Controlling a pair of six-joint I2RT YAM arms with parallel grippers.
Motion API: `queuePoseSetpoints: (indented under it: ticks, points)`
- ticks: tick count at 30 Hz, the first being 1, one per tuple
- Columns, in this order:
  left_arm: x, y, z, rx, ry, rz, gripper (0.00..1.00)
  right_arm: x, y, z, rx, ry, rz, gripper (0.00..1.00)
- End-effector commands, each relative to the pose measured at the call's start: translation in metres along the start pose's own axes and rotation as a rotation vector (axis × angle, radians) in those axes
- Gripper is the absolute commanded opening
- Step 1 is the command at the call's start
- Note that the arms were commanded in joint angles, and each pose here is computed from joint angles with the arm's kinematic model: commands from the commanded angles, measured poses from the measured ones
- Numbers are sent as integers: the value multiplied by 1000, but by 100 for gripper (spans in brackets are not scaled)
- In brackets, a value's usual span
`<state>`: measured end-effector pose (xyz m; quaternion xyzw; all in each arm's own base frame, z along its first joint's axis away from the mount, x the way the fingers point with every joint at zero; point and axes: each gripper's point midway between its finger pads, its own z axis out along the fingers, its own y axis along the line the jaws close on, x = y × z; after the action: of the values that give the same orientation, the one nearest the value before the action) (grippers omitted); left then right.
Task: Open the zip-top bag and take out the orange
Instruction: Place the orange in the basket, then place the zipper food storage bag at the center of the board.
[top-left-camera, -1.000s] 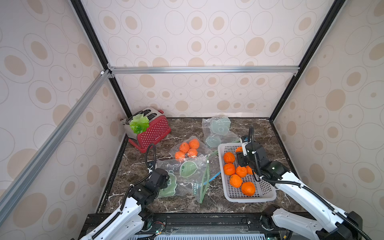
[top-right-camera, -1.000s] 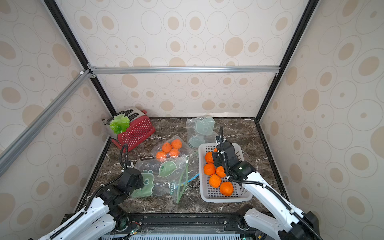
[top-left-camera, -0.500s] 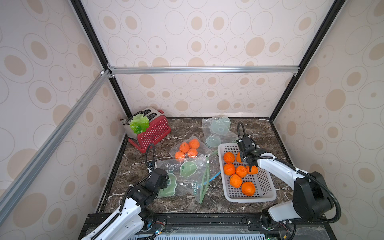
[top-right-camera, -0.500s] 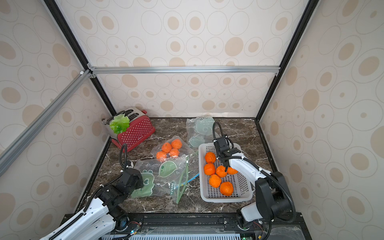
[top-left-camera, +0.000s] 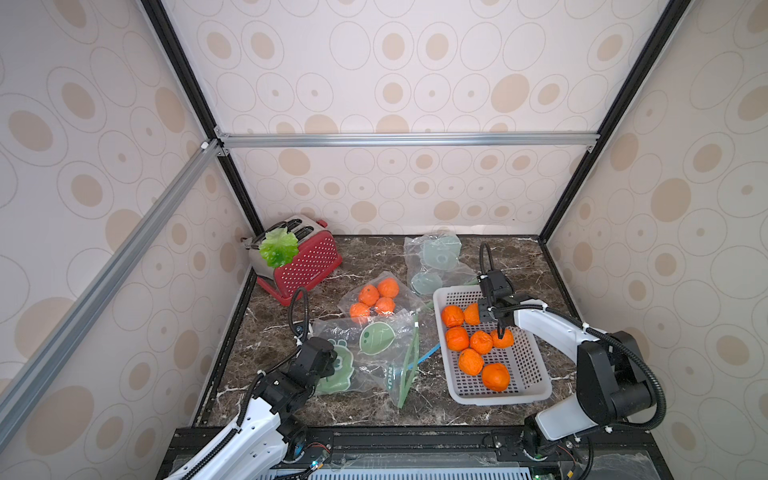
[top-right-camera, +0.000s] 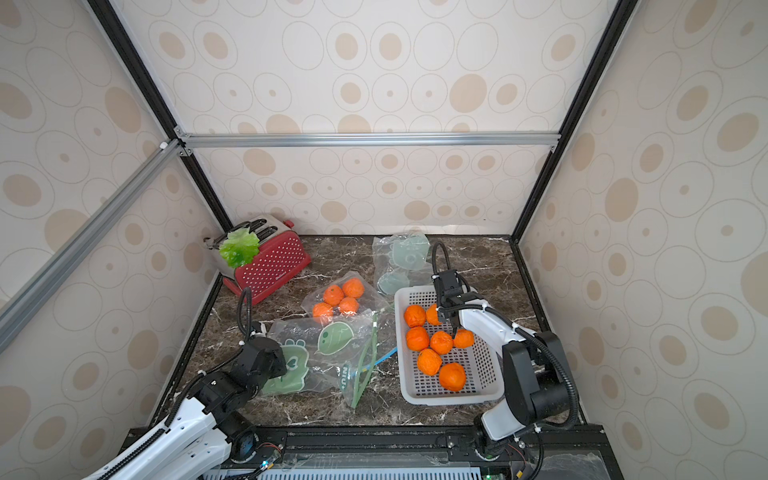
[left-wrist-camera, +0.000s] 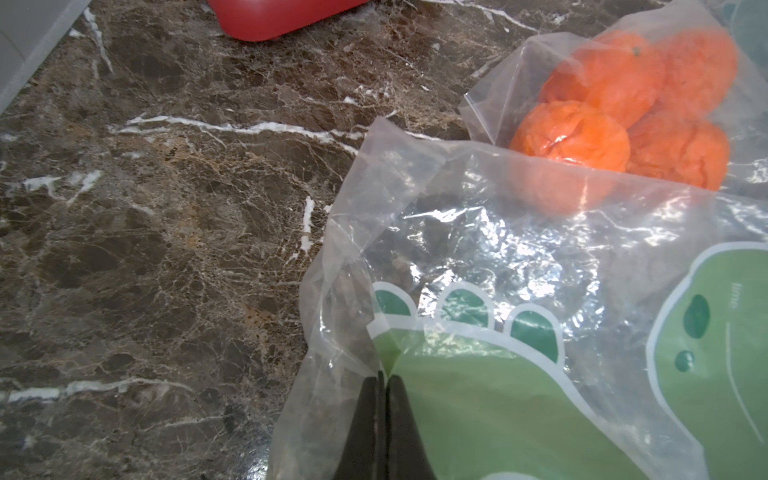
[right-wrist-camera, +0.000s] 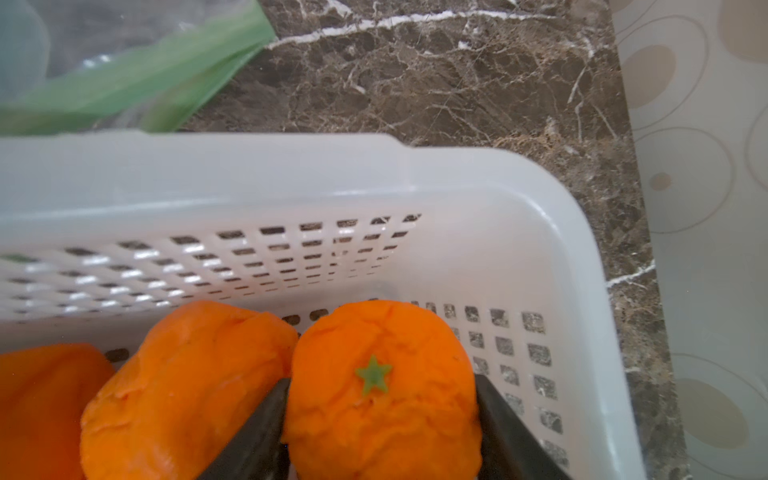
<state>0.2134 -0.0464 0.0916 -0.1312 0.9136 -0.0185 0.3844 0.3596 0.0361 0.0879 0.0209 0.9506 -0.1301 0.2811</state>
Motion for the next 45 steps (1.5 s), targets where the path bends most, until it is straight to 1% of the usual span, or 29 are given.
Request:
queuePoseSetpoints:
  ticks: [1, 2, 4, 6, 9, 12, 14, 15, 18, 20, 22, 24, 27, 30, 31, 32, 33, 34, 35, 36, 39, 41, 42, 44, 45]
  points:
    - [-3, 1, -2, -11, -9, 13, 0, 3, 8, -1, -60, 16, 39, 69]
    - [-3, 1, -1, -11, -8, 12, 0, 3, 6, -2, -52, 16, 40, 74]
    - [-3, 1, -1, -11, -9, 12, 0, 1, 4, -5, -47, 9, 48, 80]
    - [-3, 1, -2, -11, -9, 13, 0, -2, 2, -12, -54, -6, 59, 84]
    - [-9, 7, -5, -45, -32, 9, 0, -9, -3, -27, -66, -46, 79, 86]
    - [-24, 14, -13, -95, -74, 10, 0, -18, -4, -45, -106, -99, 107, 86]
    - [-33, 10, -18, -87, -90, 20, 0, -24, 6, -57, -194, -140, 119, 84]
    - [-36, 5, -20, -61, -94, 26, 0, -27, 15, -65, -267, -166, 118, 83]
    - [-45, -21, -25, 81, -113, 26, 0, -40, 51, -101, -542, -257, 122, 79]
    - [-47, -33, -25, 143, -117, 18, 0, -45, 83, -135, -742, -313, 69, 78]
    - [-45, -38, -23, 157, -104, 24, 0, -41, 115, -167, -876, -347, -37, 78]
    - [-44, -33, -18, 106, -87, 38, 0, -32, 146, -191, -956, -364, -165, 79]
    - [-54, -30, -21, 60, -99, 51, 0, -23, 171, -202, -992, -358, -251, 79]
    - [-81, -31, -37, 46, -175, 73, 0, -25, 176, -192, -955, -353, -239, 79]
    - [-90, -23, -43, -4, -200, 69, 0, -27, 174, -188, -929, -354, -229, 79]
    - [-101, -6, -51, -103, -236, 42, 0, -30, 173, -183, -902, -355, -217, 79]
    - [-106, 15, -59, -222, -250, 35, 0, -32, 172, -179, -881, -352, -210, 79]
    - [-111, 28, -67, -300, -267, 21, 0, -33, 173, -179, -877, -348, -215, 79]
    - [-114, 40, -74, -370, -279, 12, 0, -35, 175, -179, -878, -342, -222, 79]
    - [-114, 45, -76, -399, -279, 11, 0, -37, 176, -180, -880, -336, -224, 79]
    - [-104, 47, -69, -412, -250, 35, 0, -46, 180, -183, -888, -352, -219, 79]
    - [-104, 59, -76, -471, -267, 25, 0, -50, 183, -181, -888, -352, -209, 79]
    - [-105, 64, -79, -494, -280, 23, 6, -50, 186, -180, -890, -341, -209, 79]
    - [-110, 69, -84, -527, -316, 25, 44, -49, 191, -174, -887, -311, -210, 78]
    - [-113, 69, -86, -537, -325, 38, 55, -47, 195, -172, -887, -294, -218, 78]
